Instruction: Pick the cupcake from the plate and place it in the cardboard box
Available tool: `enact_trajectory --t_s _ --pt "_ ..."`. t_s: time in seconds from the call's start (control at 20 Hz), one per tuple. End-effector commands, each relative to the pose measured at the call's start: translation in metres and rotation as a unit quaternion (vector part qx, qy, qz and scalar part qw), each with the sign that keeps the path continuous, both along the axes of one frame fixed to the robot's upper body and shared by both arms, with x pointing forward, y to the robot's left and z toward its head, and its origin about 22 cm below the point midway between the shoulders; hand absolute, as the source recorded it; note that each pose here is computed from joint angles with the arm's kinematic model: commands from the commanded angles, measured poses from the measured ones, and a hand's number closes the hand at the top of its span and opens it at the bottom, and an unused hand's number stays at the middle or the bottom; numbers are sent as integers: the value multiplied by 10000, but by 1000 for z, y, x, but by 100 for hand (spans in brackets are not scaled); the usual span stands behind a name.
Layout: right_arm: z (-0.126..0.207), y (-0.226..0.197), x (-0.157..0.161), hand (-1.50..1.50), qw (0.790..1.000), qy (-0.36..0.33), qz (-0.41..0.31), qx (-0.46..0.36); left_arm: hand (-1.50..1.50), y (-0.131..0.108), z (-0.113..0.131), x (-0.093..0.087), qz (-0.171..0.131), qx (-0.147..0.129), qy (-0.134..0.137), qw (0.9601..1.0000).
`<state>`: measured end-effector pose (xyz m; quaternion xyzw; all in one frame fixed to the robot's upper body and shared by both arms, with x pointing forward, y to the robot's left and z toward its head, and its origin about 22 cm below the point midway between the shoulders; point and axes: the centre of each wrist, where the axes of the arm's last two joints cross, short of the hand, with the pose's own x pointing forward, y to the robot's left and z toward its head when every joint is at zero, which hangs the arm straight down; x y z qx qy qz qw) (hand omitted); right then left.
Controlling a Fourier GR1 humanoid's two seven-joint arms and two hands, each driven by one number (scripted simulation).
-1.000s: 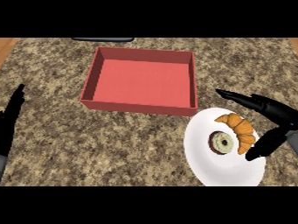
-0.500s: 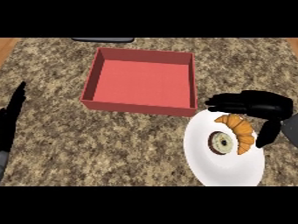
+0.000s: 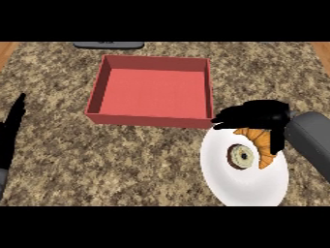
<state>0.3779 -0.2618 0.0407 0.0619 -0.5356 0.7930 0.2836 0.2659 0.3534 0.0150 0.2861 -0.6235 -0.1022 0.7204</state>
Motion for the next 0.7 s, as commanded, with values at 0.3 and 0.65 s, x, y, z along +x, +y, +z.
enact_trajectory --t_s 0.3,0.65 --pt "-17 9 1 -150 9984 194 488 -215 0 11 -7 3 105 32 -55 9999" --pt "-25 21 5 -150 9977 391 556 65 0 16 -1 2 63 3 12 10000"
